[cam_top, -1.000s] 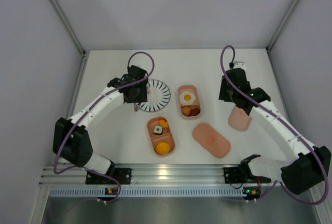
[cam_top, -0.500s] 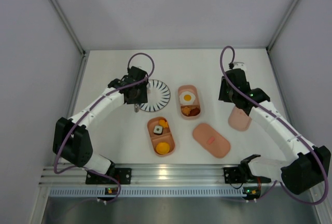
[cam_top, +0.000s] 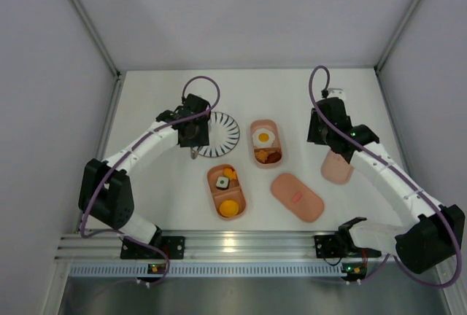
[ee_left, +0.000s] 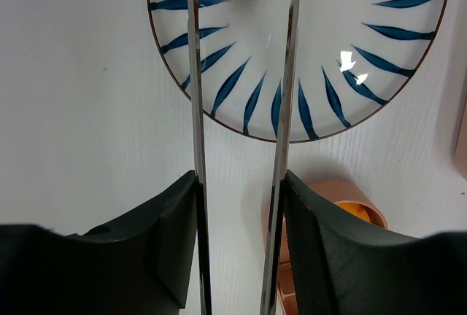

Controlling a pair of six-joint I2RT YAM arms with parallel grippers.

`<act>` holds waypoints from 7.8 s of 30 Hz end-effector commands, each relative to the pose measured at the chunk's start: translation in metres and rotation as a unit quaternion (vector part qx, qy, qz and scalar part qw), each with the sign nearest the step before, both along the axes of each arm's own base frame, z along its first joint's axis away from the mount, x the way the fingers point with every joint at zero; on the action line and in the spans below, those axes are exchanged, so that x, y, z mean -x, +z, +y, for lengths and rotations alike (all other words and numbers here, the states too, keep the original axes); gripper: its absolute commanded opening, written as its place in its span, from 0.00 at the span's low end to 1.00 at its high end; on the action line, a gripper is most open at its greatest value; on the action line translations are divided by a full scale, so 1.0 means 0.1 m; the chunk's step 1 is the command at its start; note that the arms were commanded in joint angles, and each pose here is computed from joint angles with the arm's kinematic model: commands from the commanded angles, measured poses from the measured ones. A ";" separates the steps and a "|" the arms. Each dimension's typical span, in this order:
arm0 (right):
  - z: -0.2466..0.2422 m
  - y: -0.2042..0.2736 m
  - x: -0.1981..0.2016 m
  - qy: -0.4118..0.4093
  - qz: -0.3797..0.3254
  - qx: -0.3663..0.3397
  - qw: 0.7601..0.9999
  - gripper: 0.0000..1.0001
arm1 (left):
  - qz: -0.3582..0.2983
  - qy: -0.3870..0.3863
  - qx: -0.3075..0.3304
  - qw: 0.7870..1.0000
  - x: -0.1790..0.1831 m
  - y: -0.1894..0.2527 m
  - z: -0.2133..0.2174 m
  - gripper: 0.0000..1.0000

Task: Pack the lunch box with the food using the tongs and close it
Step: Pick up the fake food from the plate, then place the fake food in the packing box, then pick up the fake food from the packing box.

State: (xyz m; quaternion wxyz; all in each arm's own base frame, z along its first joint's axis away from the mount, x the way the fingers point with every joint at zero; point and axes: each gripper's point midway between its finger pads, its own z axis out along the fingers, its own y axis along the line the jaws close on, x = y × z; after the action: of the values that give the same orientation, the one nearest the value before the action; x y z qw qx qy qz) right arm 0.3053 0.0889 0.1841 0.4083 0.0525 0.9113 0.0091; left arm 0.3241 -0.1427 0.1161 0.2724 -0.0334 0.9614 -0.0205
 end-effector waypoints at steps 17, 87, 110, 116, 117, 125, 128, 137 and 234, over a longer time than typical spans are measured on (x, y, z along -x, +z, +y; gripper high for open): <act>-0.02 0.23 -0.05 -0.001 -0.042 -0.014 0.999 0.40 | -0.027 -0.003 0.016 0.999 -0.05 0.15 -0.06 0.31; -0.15 0.37 0.05 -0.020 -0.041 0.003 0.999 0.40 | -0.031 -0.178 0.191 0.965 0.45 0.64 -1.60 0.29; -0.19 0.39 0.09 -0.025 -0.042 0.007 0.999 0.40 | -0.043 -0.175 0.185 0.966 0.39 0.62 -1.60 0.52; -0.19 0.45 0.11 -0.026 -0.046 0.002 0.999 0.40 | -0.063 -0.176 0.186 0.965 0.38 0.78 -1.55 0.52; -0.18 0.46 0.13 -0.023 -0.048 -0.002 0.999 0.40 | -0.069 -0.176 0.188 0.964 0.39 0.84 -1.54 0.52; -0.14 0.48 0.18 -0.015 -0.047 -0.018 0.999 0.40 | -0.107 -0.170 0.184 0.962 0.46 1.14 -1.36 0.52; -0.14 0.46 0.19 -0.016 -0.045 -0.020 0.999 0.40 | -0.116 -0.159 0.175 0.965 0.51 1.21 -1.22 0.53; -0.12 0.36 0.25 -0.014 -0.034 -0.028 0.999 0.40 | -0.127 -0.134 0.164 0.969 0.76 1.27 -0.83 0.54; -0.13 0.08 0.40 0.007 -0.014 -0.022 1.000 0.43 | -0.041 -0.316 0.014 0.948 1.13 0.53 -1.57 0.54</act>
State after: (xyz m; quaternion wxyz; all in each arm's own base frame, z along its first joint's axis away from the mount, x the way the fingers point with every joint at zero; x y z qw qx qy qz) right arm 0.2666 0.0829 0.1862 0.4075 0.0518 0.9108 0.0407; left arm 0.1997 -0.2854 0.1519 0.2545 0.2687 0.9232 -0.1034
